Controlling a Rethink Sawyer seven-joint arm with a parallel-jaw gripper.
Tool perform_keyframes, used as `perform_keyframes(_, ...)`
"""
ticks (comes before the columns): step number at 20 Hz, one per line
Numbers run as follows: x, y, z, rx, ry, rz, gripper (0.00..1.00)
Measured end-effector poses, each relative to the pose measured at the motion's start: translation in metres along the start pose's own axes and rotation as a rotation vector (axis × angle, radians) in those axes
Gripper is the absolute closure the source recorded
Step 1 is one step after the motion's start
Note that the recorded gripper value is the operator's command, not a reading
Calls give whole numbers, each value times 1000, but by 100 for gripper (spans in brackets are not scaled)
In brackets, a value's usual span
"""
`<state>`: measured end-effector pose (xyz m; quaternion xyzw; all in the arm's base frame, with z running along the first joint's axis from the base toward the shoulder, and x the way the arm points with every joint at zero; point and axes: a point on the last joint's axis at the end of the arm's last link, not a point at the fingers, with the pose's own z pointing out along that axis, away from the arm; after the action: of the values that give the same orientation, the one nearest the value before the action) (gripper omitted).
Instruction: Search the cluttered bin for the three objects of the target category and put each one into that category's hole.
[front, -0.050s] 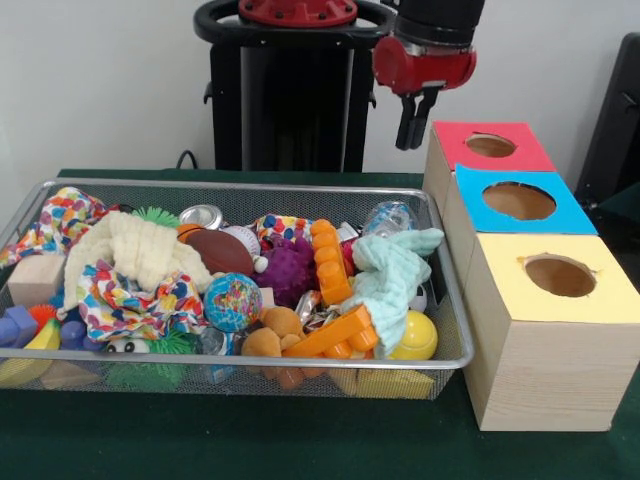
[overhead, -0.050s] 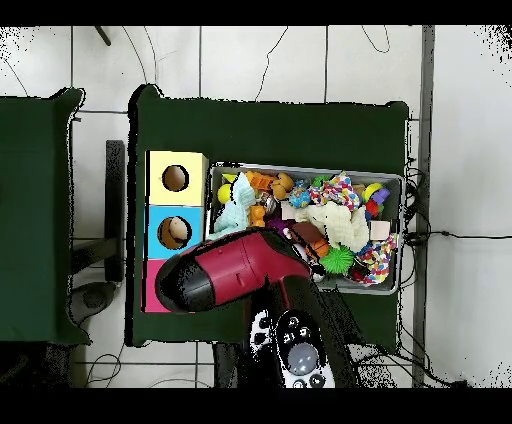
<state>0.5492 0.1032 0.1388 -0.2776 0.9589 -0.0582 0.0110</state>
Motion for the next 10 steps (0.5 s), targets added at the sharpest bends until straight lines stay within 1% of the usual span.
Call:
perform_keyframes(3,0,-3,-4,9,-5,3,100)
perform_keyframes(6,2,-3,0,5,-4,5,100)
perform_keyframes(10,5,2,23,-23,-16,10,100)
